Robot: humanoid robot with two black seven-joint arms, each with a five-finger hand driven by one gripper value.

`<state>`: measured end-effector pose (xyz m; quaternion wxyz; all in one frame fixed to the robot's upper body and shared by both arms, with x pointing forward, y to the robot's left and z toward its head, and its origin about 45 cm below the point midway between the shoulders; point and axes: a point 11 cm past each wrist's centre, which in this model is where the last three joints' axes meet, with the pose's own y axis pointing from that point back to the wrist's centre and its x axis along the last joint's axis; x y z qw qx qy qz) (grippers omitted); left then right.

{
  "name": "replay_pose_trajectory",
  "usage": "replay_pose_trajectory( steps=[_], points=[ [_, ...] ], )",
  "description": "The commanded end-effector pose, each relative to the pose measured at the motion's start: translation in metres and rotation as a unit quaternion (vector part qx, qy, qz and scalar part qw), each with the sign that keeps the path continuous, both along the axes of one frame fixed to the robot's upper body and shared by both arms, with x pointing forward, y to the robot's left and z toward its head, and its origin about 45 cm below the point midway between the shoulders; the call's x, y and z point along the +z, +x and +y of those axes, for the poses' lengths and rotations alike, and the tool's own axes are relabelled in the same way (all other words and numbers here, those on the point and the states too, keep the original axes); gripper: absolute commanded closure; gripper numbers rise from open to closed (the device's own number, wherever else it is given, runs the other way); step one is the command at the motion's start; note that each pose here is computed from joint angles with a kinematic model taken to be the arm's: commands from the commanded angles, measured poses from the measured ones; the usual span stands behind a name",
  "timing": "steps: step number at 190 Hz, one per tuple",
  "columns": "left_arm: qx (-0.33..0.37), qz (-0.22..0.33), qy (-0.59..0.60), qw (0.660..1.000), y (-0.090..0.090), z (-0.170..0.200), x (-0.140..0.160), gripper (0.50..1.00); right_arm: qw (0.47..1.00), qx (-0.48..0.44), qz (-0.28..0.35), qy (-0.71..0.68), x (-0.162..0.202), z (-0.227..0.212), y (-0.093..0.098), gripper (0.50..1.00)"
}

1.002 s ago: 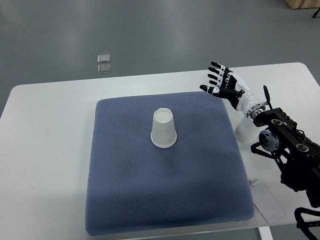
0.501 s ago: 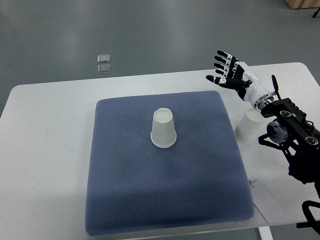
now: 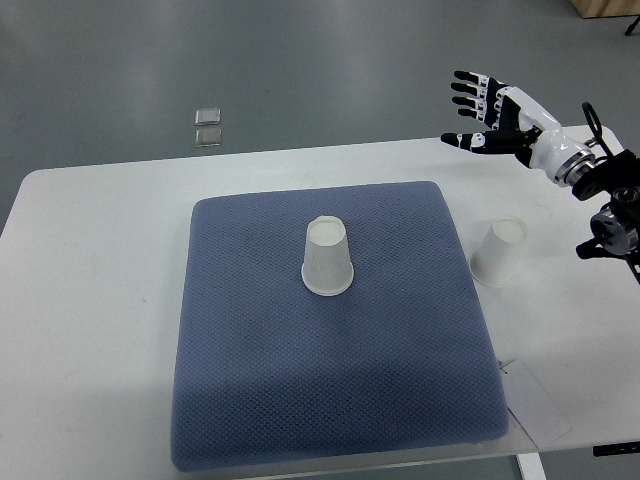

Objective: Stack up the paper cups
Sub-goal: 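Move the right hand over the standing white paper cup, then close the right hand around the white cup and lift it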

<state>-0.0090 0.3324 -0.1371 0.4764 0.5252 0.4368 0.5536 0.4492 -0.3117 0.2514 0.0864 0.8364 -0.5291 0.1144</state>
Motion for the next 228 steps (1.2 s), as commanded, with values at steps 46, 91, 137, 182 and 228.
replay_pose_trajectory(
  steps=[46, 91, 137, 182, 228],
  points=[
    [0.0, 0.0, 0.0, 1.0, 0.0, 0.0, 0.0, 0.5, 0.934, 0.158, -0.039, -0.319, 0.042, -0.026, -0.022, 0.583],
    [0.0, 0.0, 0.0, 1.0, 0.0, 0.0, 0.0, 0.5, 0.865, 0.238, -0.009, -0.442, 0.011, -0.027, -0.045, 0.583],
    [0.0, 0.0, 0.0, 1.0, 0.0, 0.0, 0.0, 0.5, 0.831, 0.268, 0.012, -0.486, -0.015, -0.031, -0.055, 0.583],
    [0.0, 0.0, 0.0, 1.0, 0.0, 0.0, 0.0, 0.5, 0.813, 0.267, 0.011, -0.517, -0.02, -0.036, -0.051, 0.585],
    [0.0, 0.0, 0.0, 1.0, 0.0, 0.0, 0.0, 0.5, 0.8, 0.258, 0.009, -0.542, -0.029, -0.043, -0.046, 0.587]
  ],
)
